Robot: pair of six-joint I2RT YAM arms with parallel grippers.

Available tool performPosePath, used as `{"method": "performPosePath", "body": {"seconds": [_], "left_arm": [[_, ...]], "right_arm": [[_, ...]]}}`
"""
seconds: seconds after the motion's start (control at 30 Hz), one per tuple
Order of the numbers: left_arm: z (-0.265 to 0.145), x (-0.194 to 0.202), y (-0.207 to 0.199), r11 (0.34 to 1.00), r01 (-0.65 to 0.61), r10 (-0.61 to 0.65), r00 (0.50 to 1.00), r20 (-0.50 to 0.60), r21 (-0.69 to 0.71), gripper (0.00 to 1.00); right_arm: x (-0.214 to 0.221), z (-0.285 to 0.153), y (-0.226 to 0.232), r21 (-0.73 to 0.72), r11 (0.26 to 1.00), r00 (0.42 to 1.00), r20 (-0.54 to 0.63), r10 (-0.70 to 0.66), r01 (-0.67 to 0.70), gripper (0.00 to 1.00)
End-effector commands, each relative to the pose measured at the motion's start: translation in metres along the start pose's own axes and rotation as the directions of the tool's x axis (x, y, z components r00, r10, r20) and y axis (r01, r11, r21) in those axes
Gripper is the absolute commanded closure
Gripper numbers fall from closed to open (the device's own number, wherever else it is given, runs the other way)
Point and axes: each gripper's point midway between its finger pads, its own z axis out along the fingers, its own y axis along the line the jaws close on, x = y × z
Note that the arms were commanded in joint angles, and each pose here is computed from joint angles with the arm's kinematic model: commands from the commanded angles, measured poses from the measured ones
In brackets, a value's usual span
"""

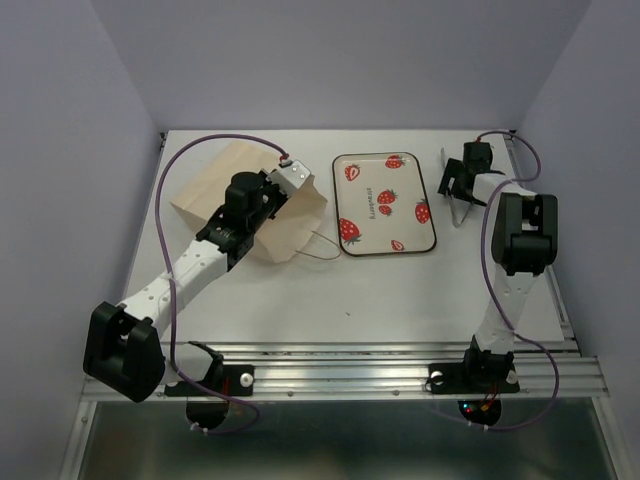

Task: Take the fake bread out of the paper bag
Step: Pick up the clamp at the center of the board, then take out the fake bread from the paper bag.

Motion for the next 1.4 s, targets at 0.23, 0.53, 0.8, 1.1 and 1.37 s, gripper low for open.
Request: {"method": "performPosePath", "body": {"seconds": [0.23, 0.53, 0.8, 1.1, 1.37], "left_arm": [[-0.011, -0.020, 0.016, 0.998, 0.028, -0.025, 0.998, 0.058, -0.061, 1.00], [-0.021, -0.023, 0.014, 0.995, 0.083, -0.079, 0.994, 0.080, -0.057, 1.00], [-0.035, -0.023, 0.013, 0.990, 0.130, -0.123, 0.986, 0.112, -0.057, 1.00], [-0.046, -0.027, 0.005, 0.988, 0.155, -0.150, 0.976, 0.155, -0.021, 1.00], [-0.052, -0.030, 0.005, 0.984, 0.179, -0.172, 0.967, 0.187, -0.019, 1.00]], "right_arm": [[0.024, 0.016, -0.011, 0.057, 0.998, 0.997, -0.072, -0.030, 0.035, 0.52], [-0.045, -0.078, 0.003, -0.125, 0.992, 0.984, 0.177, 0.018, 0.004, 0.77], [-0.027, -0.163, 0.032, -0.378, 0.926, 0.977, 0.199, 0.073, 0.008, 0.75], [0.033, -0.275, 0.087, -0.752, 0.645, 0.982, 0.189, 0.013, 0.136, 0.64], [0.066, -0.342, 0.101, -0.895, 0.414, 0.984, 0.180, -0.005, 0.166, 0.54]]}}
